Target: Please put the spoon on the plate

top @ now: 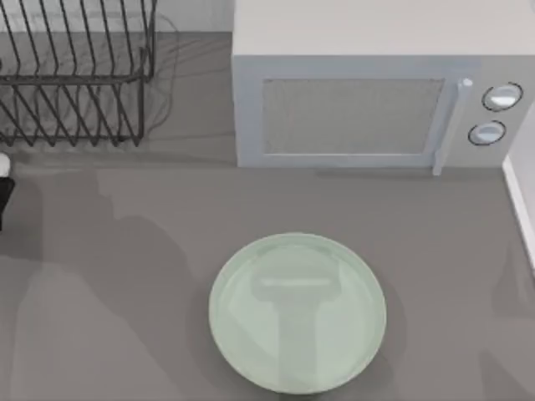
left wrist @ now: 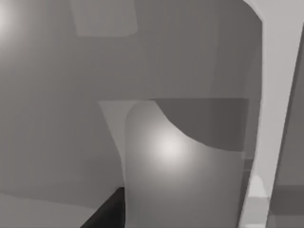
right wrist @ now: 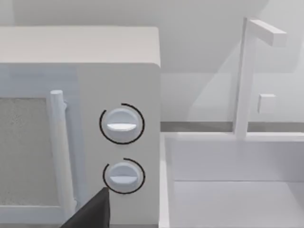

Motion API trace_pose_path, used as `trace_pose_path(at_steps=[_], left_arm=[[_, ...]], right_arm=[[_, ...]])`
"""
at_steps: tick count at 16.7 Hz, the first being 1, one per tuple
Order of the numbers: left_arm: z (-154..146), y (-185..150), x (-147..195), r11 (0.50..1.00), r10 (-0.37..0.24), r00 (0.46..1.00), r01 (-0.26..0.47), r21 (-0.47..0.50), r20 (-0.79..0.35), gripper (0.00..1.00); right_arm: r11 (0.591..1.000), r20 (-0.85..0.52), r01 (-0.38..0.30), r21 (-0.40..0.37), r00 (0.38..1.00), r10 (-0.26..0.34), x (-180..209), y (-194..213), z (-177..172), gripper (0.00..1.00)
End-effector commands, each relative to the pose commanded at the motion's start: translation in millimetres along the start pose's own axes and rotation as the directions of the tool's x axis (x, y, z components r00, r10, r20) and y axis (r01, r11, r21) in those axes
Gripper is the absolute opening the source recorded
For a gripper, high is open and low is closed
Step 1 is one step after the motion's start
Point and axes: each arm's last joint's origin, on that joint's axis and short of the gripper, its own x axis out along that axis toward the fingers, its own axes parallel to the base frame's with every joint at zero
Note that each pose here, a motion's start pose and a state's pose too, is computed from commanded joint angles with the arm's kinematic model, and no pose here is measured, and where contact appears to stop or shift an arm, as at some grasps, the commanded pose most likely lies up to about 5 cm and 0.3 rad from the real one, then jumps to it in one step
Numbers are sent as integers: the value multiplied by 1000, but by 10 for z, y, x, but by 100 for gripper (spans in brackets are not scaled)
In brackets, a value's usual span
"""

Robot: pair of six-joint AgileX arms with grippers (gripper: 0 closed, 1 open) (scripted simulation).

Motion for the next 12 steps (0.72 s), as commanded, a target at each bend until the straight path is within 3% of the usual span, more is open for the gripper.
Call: trace_pose_path(at_steps=[3,11,12], left_arm=[[0,0,0,1000,0,1000,0,0,0,2],[0,0,0,1000,0,1000,0,0,0,0],[13,-13,-216,1000,0,999,0,-3,43,0]], right_arm=[[1000,0,0,0,1000,0,0,0,0,100],[1000,0,0,0,1000,0,0,0,0,100],[1000,0,0,0,1000,0,0,0,0,100]])
